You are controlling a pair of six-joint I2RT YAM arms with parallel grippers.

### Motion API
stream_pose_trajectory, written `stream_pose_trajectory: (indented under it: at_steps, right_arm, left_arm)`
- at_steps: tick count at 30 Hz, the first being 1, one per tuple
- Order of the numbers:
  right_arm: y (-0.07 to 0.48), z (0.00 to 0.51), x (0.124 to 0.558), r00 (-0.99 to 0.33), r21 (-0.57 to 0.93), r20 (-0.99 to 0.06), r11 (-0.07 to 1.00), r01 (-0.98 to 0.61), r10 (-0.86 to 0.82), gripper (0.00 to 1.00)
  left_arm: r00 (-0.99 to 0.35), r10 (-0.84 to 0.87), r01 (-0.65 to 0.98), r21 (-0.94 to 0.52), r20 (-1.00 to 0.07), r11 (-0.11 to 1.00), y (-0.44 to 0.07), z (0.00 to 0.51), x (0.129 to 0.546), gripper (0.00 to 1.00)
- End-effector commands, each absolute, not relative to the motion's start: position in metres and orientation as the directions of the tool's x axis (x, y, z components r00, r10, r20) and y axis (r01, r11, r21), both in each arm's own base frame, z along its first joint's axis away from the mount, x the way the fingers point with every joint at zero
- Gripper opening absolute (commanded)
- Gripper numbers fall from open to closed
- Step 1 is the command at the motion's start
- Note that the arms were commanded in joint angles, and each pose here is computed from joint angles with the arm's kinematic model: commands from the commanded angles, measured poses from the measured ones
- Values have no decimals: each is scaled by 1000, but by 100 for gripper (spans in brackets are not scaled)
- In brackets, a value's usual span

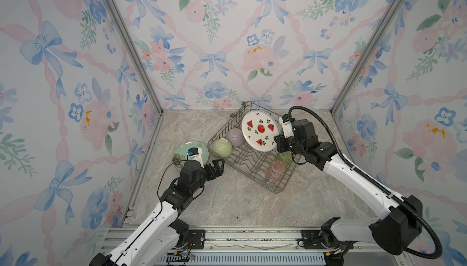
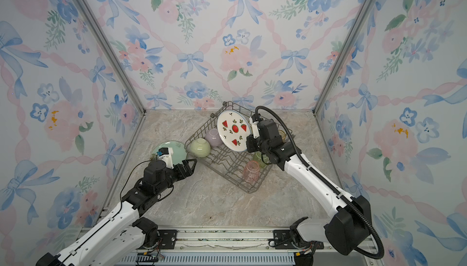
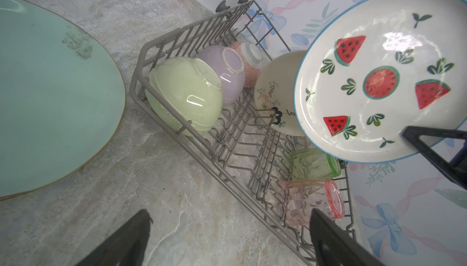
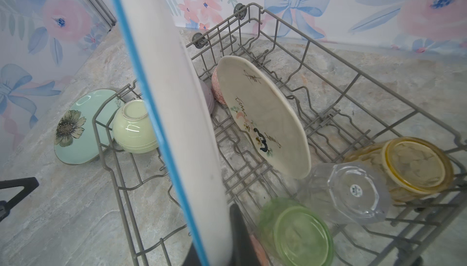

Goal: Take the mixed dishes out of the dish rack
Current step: 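Carry the watermelon plate toward the left gripper while the left gripper reaches to it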

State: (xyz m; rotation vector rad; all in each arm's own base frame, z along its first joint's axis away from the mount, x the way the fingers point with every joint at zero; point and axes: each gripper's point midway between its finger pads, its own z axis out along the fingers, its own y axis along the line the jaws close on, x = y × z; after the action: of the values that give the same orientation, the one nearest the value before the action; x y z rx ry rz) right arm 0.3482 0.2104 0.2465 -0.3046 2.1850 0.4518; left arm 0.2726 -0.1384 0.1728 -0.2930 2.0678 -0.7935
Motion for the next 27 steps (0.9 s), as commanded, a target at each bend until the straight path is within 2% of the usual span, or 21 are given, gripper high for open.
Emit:
stream_pose_trajectory:
  at_steps: [1,12,21,23,26,27]
  right_arm:
    - [236,304,347,-489,370,-861,828,-421,136,0]
    - [255,311,332,-517,556,-794,724,-408,319,0]
    - [285,323,323,-552,656,-736,614,-439,391,0]
    - [293,323,322,-571,673,-722,588,-449,390,0]
    - [300,322,321,-590,697,-701,559,-449,401,0]
    - [302,322,320,-594,705,-695,547,-451,406,0]
  left_arm:
    - [-545,-538,168,-712,-644,682,-152,206,277,98]
    - [-555,-609,234,-809,-567,540,-173,229,283,98]
    - [-578,-603,268,-826,-550,496,-192,240,289,98]
    - [-579,-605,279,-830,-546,482,-194,244,290,95]
    - [-570,-613,302,-833,-547,463,-197,251,291,84]
    - [-566,-617,303,-833,-548,462,-197,252,293,83]
